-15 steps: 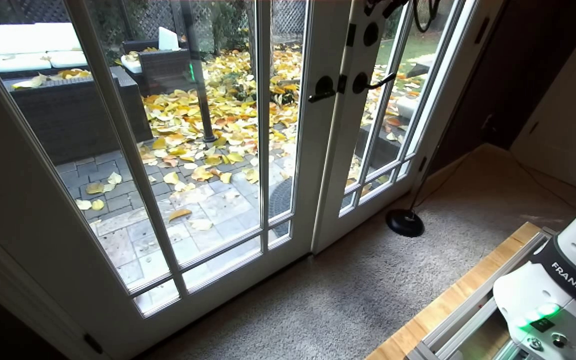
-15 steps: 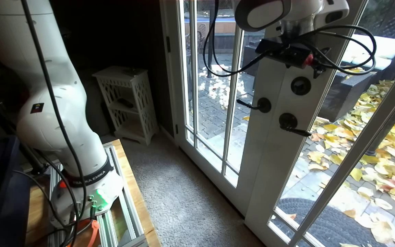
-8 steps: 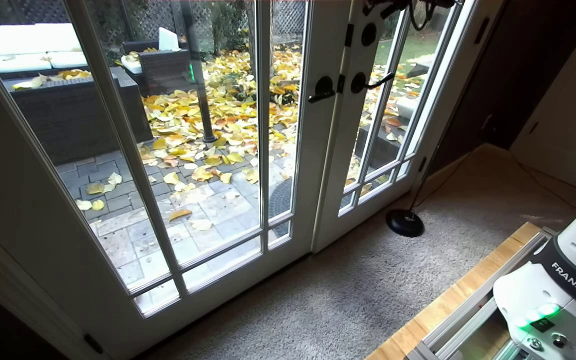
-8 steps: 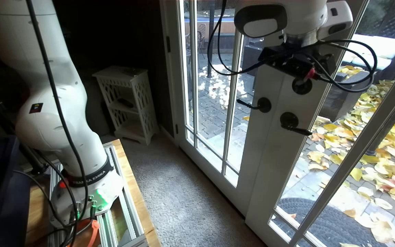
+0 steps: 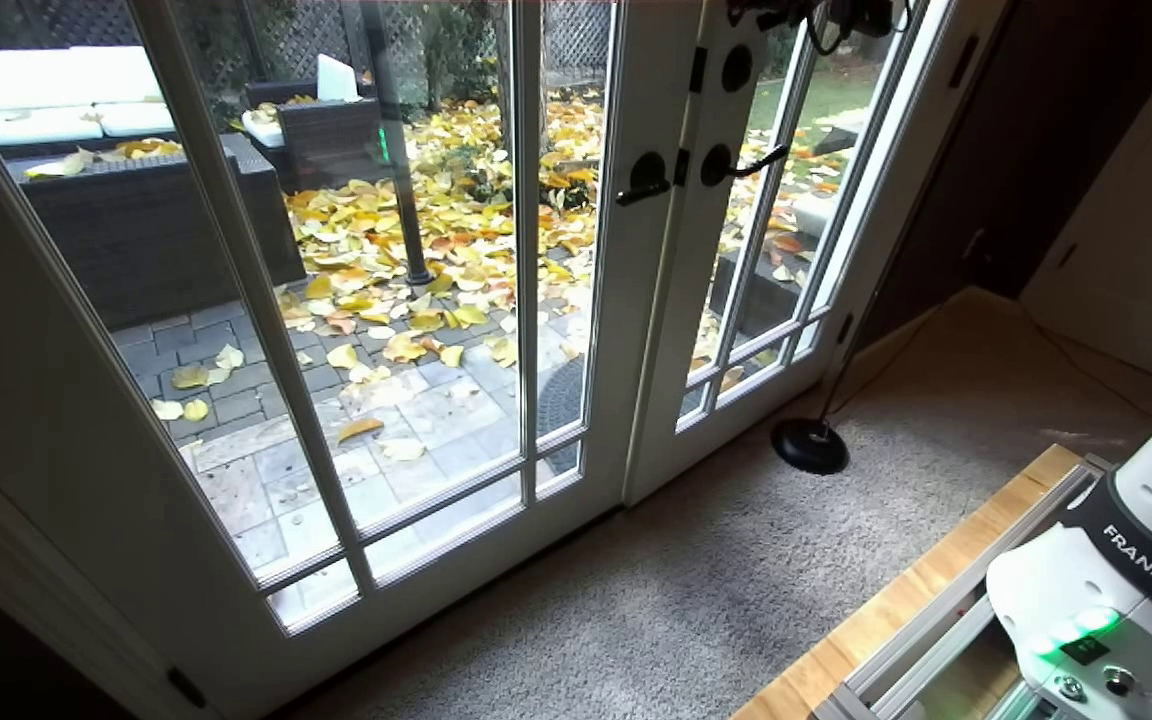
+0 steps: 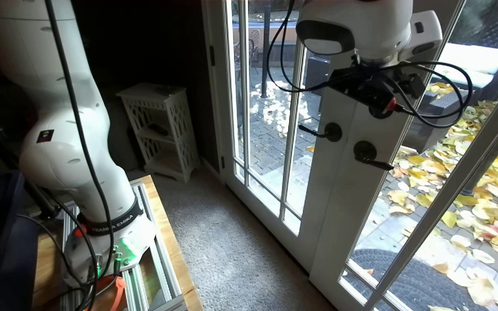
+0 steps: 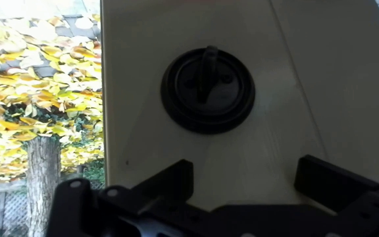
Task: Close the door on the right
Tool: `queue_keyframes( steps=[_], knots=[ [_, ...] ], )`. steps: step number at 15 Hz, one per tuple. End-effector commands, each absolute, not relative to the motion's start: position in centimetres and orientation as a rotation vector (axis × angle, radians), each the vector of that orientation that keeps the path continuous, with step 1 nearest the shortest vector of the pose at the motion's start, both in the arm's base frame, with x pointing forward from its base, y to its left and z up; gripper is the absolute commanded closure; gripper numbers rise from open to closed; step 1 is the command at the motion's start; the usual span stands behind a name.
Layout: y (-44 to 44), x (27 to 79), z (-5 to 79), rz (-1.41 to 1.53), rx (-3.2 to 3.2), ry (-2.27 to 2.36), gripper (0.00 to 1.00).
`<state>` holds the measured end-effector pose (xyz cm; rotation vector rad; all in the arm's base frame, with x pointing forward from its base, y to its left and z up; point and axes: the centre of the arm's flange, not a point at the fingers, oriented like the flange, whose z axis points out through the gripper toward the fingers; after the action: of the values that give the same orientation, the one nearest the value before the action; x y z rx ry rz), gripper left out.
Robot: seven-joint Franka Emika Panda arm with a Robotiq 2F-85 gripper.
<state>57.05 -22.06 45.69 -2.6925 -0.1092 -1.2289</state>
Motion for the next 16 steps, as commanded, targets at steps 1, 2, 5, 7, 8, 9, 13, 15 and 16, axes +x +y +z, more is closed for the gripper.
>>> queue_keyframes(
  steps=[1,2,5,7,8,9,13,15,16],
  knots=[
    [-20.4,62.9,49.8,-1.429,-2.564,-0.094,0.38],
    [-20.5,63.2,50.1,-1.443,-2.549,-0.071,0.47],
    [-20.7,63.5,50.5,-1.479,-2.508,-0.021,0.68],
    [-20.4,63.9,50.6,-1.497,-2.486,-0.015,0.82],
    [-20.2,64.2,50.7,-1.51,-2.473,-0.013,0.88],
    [-20.2,64.4,50.7,-1.523,-2.465,0.007,0.94],
    [-20.2,64.2,50.7,-1.562,-2.442,0.019,1.0],
    [-20.2,64.3,50.5,-1.575,-2.462,-0.009,0.86],
    [-20.1,64.2,50.6,-1.544,-2.496,-0.016,0.75]
  ],
)
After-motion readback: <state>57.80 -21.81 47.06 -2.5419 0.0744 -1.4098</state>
